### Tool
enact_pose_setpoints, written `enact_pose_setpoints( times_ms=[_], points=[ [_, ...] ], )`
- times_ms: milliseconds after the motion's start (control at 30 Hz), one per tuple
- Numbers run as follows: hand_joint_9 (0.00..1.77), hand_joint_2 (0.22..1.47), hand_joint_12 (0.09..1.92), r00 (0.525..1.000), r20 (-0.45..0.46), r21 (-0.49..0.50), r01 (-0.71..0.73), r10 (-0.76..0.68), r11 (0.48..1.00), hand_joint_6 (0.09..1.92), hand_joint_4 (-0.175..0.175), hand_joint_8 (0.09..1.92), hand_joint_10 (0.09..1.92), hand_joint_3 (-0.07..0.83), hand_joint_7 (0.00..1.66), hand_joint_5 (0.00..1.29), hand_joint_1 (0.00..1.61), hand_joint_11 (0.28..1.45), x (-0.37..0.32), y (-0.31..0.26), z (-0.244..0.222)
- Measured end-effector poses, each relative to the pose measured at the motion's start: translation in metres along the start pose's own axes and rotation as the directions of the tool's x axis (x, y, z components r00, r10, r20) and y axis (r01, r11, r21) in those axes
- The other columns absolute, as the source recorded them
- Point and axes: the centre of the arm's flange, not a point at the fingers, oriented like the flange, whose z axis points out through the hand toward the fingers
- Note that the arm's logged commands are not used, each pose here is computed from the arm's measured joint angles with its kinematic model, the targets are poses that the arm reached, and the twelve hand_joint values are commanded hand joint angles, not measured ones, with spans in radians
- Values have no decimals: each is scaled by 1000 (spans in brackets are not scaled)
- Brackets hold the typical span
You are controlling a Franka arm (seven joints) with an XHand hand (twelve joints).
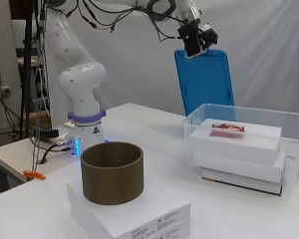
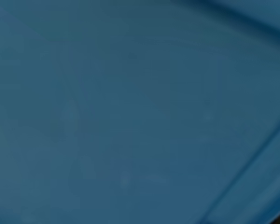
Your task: Teleoperate dual arm-hand system to remove items from a box
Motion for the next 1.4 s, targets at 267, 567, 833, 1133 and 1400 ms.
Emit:
enact_pose_setpoints(
  times_ms=[267,567,833,1133,1400],
  points=[
    [1072,1268,1774,998,-21,-130,50,-53,990,1358,-173,1483,1911,0,779,631,1186,786,41,-31,-69],
    [680,966,87,942,-35,9,-333,333,943,87,3,87,87,-3,592,371,27,558,21,-24,-88],
    [593,970,87,603,219,279,-792,767,543,87,-29,87,87,-9,509,321,171,533,-72,11,-15],
    [727,1026,87,347,402,316,-921,847,228,87,-24,87,87,-4,673,437,170,641,-162,-45,97],
    [753,994,87,243,349,296,-945,905,140,87,-36,87,87,-2,691,385,121,654,-199,-54,69]
  ],
)
